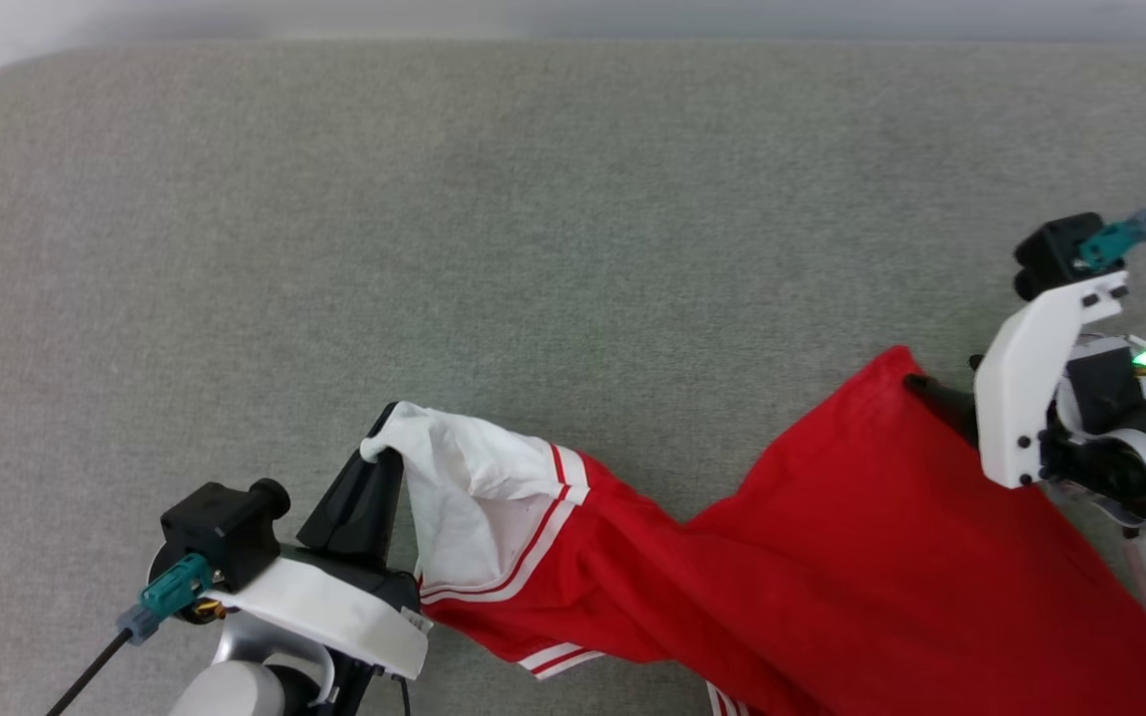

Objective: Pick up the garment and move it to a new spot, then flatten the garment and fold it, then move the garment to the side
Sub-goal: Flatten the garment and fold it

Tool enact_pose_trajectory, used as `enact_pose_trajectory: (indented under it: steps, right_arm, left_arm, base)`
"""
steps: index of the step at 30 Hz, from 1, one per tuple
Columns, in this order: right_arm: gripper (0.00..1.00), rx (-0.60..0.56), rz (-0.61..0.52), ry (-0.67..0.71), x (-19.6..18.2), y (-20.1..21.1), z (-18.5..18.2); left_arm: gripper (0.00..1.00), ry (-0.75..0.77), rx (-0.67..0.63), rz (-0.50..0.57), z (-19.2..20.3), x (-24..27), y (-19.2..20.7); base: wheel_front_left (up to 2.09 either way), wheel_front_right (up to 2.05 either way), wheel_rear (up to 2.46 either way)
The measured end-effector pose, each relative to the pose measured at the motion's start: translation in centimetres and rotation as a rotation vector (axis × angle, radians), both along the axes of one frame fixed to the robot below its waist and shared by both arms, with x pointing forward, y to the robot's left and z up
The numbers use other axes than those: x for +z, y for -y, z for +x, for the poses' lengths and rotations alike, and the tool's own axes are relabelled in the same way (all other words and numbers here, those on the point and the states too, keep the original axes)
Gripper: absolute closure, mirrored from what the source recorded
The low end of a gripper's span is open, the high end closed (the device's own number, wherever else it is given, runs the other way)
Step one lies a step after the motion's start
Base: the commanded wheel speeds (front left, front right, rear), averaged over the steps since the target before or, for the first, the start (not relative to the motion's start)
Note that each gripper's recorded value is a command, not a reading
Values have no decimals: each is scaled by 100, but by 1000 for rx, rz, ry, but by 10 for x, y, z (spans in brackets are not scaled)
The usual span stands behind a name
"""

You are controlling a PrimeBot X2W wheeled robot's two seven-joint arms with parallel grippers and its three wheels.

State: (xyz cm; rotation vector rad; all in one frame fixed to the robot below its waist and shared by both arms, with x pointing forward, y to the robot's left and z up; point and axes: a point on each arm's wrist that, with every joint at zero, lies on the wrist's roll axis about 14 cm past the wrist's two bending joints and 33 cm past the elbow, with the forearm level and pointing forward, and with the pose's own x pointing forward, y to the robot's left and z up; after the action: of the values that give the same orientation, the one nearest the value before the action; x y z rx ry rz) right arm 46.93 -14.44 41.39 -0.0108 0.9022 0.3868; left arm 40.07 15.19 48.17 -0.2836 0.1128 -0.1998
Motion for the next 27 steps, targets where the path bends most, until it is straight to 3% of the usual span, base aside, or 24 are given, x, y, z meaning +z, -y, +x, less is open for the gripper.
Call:
enact_pose_trajectory:
  steps: [5,9,10,11,17,27]
  right_arm:
    - [0,103,-31,-135,-34,-26,-1]
    - [0,122,-4,-227,-49,-35,-4]
    - [60,121,2,-240,-51,-35,-4]
    - [98,122,1,-248,-52,-35,-4]
    - [100,120,10,-222,-47,-35,-7]
    - [100,-52,8,92,13,10,22]
  left_arm:
    - [100,-27,12,-5,4,-14,-5]
    - [100,-58,14,-7,3,-25,-7]
    - [100,-69,12,-11,2,-28,-7]
    - [100,-72,13,-11,2,-29,-7]
    - [100,-63,20,-11,1,-26,-8]
    - [100,43,22,49,29,21,-23]
  base:
    - [0,0,0]
    - [0,0,0]
    - [0,0,0]
    - [0,0,0]
    - [0,0,0]
    - [0,0,0]
